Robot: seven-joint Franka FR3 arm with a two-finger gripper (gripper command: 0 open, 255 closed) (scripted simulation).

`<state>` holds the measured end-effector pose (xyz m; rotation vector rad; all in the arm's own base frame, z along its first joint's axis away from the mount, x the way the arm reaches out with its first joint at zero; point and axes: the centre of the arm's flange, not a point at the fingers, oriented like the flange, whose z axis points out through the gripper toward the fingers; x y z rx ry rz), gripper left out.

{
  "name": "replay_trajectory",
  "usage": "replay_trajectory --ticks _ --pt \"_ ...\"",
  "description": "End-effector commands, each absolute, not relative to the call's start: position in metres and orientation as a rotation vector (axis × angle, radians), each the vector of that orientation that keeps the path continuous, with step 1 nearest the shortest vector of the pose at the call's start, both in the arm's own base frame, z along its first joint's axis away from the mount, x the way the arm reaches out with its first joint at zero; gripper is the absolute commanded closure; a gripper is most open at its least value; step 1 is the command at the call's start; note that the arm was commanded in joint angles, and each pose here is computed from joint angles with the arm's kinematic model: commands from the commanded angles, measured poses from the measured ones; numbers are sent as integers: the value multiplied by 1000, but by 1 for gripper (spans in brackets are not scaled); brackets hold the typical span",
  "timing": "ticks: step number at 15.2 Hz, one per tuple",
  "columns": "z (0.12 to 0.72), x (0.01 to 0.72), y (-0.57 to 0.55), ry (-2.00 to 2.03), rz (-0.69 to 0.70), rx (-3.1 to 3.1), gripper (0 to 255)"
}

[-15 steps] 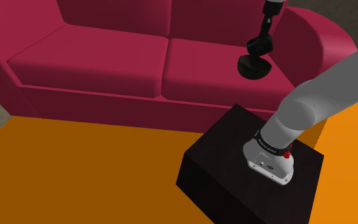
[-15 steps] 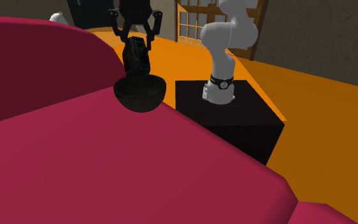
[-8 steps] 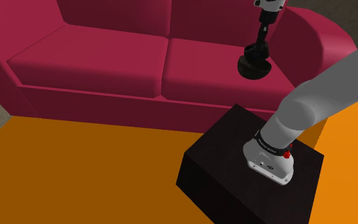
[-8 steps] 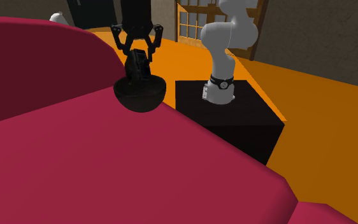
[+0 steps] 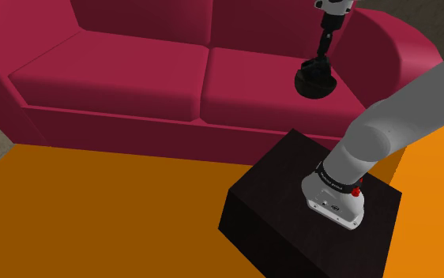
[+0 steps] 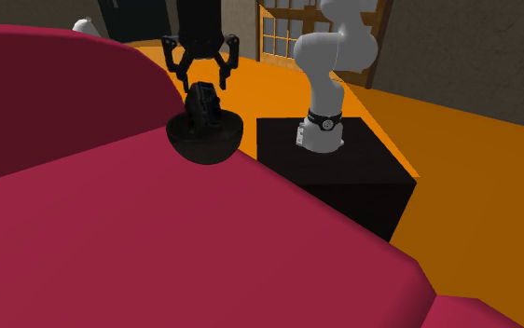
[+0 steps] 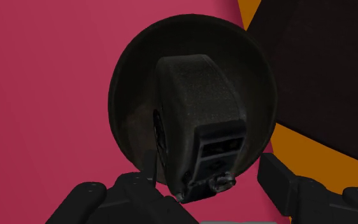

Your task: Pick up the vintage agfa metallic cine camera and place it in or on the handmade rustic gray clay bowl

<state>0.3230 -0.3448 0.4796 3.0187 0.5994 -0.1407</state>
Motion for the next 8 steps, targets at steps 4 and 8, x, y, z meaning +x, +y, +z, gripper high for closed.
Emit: replay_trajectory --ticks 4,8 --pt "480 323 -345 599 -140 3018 0" --pt "519 326 -342 599 -140 3018 0"
